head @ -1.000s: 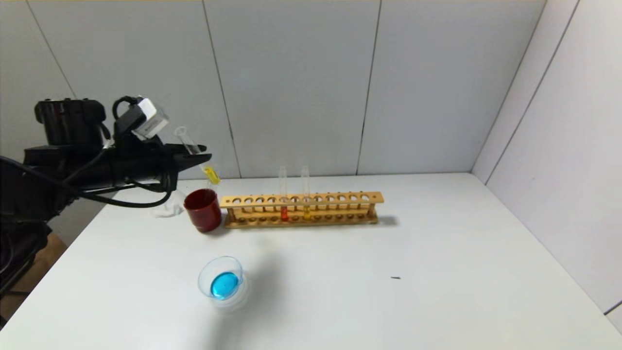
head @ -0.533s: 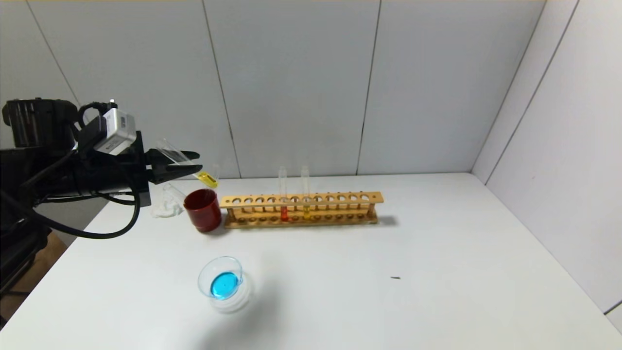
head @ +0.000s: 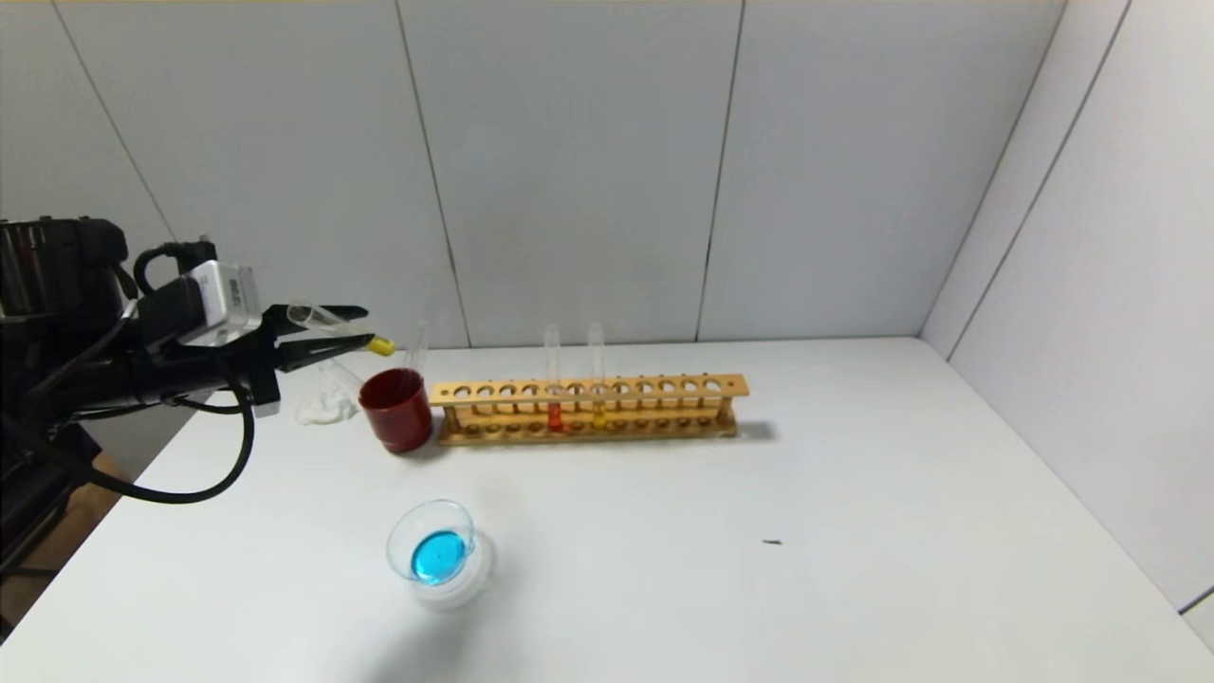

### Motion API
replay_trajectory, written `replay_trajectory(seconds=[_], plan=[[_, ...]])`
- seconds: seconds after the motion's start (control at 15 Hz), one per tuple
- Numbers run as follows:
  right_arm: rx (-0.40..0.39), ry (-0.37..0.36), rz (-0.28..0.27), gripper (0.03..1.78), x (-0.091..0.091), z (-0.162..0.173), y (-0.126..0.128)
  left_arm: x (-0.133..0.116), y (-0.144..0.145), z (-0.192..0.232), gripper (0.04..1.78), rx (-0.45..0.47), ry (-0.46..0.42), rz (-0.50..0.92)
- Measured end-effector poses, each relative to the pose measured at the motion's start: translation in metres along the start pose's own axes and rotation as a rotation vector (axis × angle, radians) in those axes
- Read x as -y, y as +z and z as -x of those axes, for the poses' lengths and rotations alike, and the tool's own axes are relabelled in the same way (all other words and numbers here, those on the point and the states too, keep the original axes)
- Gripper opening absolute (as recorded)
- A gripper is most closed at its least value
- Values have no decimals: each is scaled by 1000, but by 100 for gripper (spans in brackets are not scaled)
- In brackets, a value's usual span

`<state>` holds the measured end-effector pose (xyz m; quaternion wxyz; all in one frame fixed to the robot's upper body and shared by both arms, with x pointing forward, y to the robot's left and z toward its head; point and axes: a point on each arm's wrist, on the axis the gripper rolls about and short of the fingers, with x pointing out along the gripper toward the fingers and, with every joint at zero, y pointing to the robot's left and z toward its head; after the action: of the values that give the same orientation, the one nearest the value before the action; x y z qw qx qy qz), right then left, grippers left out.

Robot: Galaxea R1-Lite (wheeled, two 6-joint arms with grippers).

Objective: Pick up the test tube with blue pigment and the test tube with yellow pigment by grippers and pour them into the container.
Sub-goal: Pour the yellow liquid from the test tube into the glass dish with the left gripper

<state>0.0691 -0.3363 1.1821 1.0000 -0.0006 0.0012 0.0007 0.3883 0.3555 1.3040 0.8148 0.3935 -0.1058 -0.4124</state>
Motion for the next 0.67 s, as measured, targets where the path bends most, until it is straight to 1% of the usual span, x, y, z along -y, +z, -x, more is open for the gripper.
replay_trajectory(seconds=[0.2,0.4,0.53,0.67], plan=[[0,-1,0,175,0,0,0,7,-10,9,31,-108,15,-118],[0,0,0,175,0,0,0,15,-8,16,31,-197,-22,-179],[0,-1,0,175,0,0,0,23,-1,19,31,-210,-76,-195],[0,-1,0,175,0,0,0,26,5,18,31,-197,-98,-276]])
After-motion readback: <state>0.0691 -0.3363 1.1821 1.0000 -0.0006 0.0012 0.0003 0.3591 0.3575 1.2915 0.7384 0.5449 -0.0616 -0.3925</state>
